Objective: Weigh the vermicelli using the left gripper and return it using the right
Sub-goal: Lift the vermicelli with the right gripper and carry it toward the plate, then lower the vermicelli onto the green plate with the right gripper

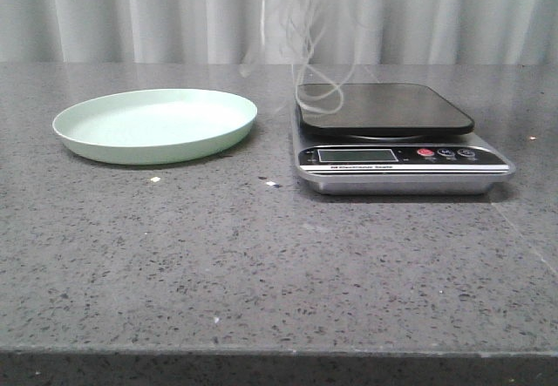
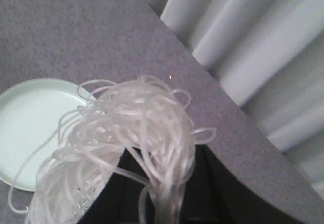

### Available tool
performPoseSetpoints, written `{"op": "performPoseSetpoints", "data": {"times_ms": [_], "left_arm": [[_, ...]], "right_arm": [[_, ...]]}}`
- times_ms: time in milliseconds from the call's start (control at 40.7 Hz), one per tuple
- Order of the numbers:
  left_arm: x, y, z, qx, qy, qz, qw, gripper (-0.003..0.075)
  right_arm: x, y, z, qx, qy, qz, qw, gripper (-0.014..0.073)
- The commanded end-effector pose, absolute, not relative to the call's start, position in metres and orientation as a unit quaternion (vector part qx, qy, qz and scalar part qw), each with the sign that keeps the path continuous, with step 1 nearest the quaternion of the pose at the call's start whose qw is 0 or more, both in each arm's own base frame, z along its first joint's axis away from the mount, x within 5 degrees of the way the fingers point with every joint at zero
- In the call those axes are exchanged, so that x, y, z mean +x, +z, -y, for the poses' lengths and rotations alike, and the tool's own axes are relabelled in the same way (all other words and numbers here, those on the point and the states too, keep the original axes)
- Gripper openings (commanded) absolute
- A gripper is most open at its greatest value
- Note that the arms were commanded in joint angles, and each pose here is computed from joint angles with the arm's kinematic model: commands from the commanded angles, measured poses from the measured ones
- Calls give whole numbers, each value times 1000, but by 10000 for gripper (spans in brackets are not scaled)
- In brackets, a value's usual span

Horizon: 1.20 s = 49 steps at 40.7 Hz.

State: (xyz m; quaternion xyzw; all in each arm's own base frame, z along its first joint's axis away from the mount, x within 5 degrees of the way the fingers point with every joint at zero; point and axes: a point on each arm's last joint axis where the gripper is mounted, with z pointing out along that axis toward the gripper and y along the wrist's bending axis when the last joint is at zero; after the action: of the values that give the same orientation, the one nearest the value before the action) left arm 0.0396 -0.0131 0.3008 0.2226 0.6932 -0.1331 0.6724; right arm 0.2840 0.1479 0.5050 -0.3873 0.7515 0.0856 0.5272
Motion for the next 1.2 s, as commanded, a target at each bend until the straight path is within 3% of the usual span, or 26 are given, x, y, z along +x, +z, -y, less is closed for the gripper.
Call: {"op": "performPoseSetpoints", "data": {"times_ms": [0, 246, 442, 786, 1180], "left_arm": [[38, 314, 14, 220, -145, -664, 699, 137], [38, 314, 14, 220, -145, -664, 699, 137], [38, 314, 14, 220, -145, -664, 699, 137], [38, 314, 14, 220, -145, -664, 699, 137], [38, 314, 14, 220, -145, -664, 699, 137]], "right_arm": [[267, 545, -146, -356, 140, -700, 603, 150], [279, 543, -172, -344, 261, -687, 585, 150], [292, 522, -205, -362, 282, -687, 563, 150], [334, 456, -252, -384, 287, -729, 489, 150], [353, 398, -286, -435, 232, -756, 430, 150]]}}
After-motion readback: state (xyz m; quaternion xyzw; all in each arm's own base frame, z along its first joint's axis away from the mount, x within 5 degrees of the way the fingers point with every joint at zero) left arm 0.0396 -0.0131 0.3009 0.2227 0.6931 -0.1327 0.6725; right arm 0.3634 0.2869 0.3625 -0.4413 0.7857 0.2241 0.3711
